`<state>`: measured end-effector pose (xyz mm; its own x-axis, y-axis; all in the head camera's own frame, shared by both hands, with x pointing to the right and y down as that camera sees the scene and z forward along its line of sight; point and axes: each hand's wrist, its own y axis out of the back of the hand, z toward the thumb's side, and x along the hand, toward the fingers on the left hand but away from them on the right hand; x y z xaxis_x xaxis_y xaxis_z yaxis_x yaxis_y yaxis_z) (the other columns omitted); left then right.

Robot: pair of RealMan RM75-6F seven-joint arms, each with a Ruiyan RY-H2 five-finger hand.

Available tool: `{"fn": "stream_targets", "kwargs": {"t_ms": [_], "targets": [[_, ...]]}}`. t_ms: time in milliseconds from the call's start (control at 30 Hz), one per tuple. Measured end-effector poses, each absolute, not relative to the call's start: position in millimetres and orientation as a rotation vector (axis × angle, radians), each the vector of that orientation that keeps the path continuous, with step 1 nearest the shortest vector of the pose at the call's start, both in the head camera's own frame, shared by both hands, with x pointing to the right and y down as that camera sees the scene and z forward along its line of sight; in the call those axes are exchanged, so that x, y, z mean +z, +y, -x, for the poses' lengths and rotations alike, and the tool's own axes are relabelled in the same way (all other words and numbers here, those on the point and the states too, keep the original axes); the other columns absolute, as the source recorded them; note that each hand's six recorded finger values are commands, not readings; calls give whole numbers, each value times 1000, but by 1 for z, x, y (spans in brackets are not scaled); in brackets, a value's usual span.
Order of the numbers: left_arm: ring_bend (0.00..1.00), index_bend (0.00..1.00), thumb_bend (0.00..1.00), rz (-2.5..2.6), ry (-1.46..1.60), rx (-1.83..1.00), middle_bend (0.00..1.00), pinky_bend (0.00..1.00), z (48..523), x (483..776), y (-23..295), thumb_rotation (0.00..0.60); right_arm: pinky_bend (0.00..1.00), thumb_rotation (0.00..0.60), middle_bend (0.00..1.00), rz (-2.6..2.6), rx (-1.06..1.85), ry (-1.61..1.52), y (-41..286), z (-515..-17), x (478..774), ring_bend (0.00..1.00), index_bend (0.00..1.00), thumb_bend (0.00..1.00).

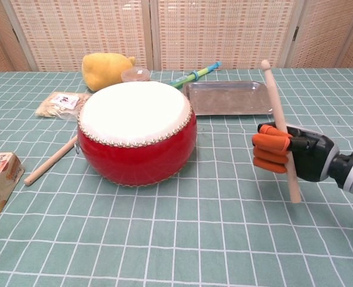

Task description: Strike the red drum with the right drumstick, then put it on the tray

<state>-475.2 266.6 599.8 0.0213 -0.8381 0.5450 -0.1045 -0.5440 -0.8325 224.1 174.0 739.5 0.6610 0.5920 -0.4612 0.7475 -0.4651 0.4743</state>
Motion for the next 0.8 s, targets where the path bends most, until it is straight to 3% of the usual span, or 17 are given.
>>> {"fn": "stream_targets", "kwargs": {"t_ms": [167,333,800], "targets": [[0,54,239,1695,965,-1574,22,23,475,598,265,600,1000,600,962,-2302,-269,1068,157,-226,719,1000,1000,224],[0,53,237,1685,973,-1567,23,24,475,595,264,600,1000,600,962,-2464,-350,1102,134,-228,703,1000,1000,313],[0,54,242,1674,972,-1565,22,26,475,593,265,600,1000,600,962,-3014,-926,1169,77,-195,674,1000,1000,395]]}}
